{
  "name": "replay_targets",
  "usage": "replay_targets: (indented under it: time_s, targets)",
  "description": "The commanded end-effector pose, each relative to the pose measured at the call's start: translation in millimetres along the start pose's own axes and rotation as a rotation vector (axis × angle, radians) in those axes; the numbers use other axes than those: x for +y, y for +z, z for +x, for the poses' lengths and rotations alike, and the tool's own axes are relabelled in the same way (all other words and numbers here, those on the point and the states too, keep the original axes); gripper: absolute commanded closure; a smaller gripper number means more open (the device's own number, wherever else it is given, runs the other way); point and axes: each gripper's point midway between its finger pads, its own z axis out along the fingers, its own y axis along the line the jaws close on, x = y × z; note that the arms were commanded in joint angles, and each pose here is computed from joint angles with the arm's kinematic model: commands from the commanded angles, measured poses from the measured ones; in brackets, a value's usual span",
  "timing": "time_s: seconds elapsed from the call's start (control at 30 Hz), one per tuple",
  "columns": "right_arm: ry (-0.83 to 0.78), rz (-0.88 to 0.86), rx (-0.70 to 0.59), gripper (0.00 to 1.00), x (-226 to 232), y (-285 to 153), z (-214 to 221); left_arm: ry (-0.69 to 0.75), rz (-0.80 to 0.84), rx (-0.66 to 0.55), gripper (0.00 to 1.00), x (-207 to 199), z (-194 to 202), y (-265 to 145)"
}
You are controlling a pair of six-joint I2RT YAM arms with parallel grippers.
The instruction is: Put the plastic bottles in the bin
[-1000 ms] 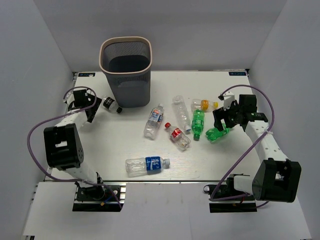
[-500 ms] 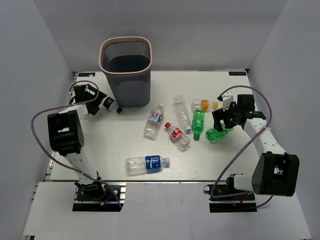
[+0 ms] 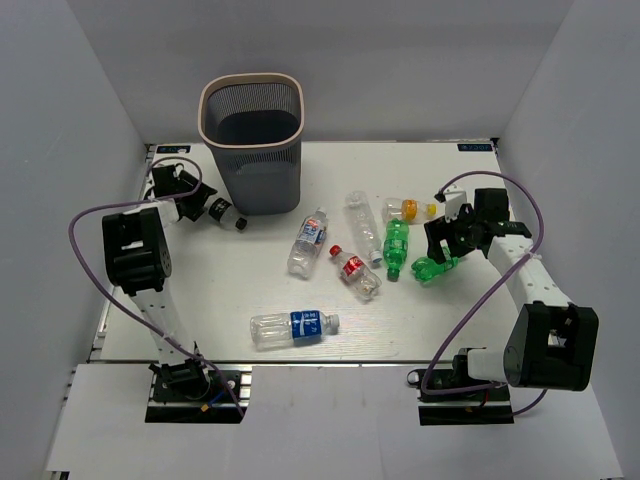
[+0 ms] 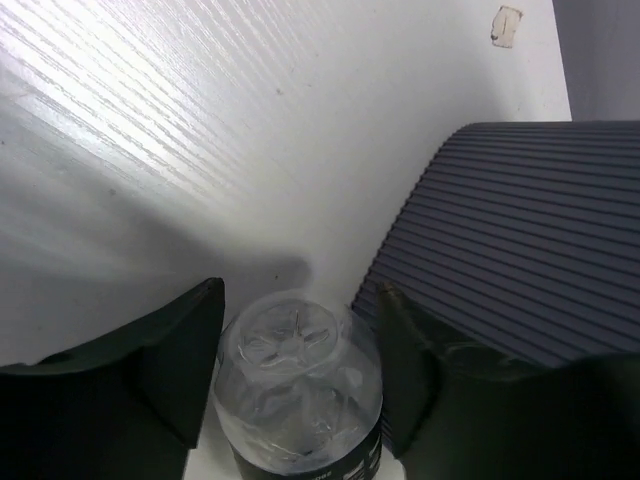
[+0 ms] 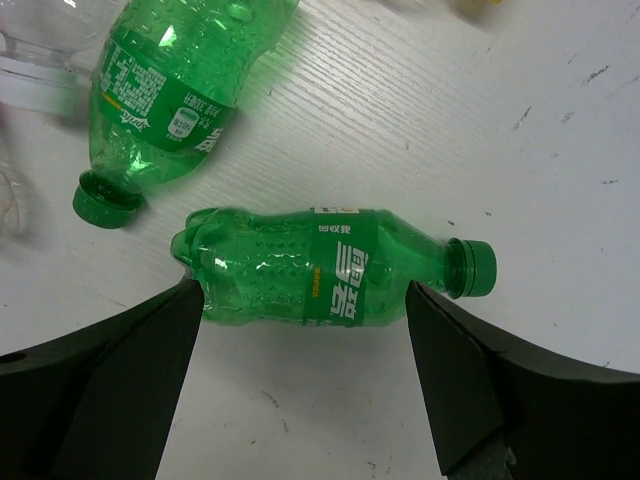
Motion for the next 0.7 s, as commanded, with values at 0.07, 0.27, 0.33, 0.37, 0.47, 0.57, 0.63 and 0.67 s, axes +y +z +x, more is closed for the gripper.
replay_targets:
  time_s: [0.07, 0.27, 0.33, 0.37, 0.47, 0.57, 0.63, 0.67]
  targets:
    - [-0.007, 0.001, -0.041, 0.12, -5, -5, -19, 0.056, 0.044, 0.029, 0.5, -5, 15, -30]
    - [-0.001, -0.024, -0.047, 0.12, 0, -2, -18, 0.155, 0.043, 0.074, 0.82, 11, 41, -64]
    - [0.0, -0.037, -0.054, 0.12, 2, -2, -19, 0.197, 0.058, 0.077, 0.87, 6, 42, -78]
    - [-0.004, -0.038, -0.053, 0.12, 2, -2, -19, 0.229, 0.087, 0.055, 0.91, -6, 39, -93]
    - [-0.007, -0.047, -0.06, 0.12, 4, -1, -19, 0.261, 0.152, 0.085, 0.97, -19, 57, -119]
    - [-0.013, -0.065, -0.065, 0.15, 7, -1, -20, 0.324, 0.332, 0.058, 0.98, -57, 71, -173]
    - [-0.02, -0.081, -0.071, 0.17, 10, -1, -21, 0.352, 0.415, 0.069, 1.0, -72, 81, -196]
    - [-0.023, -0.087, -0.077, 0.17, 11, -1, -22, 0.384, 0.479, 0.059, 1.0, -81, 83, -209]
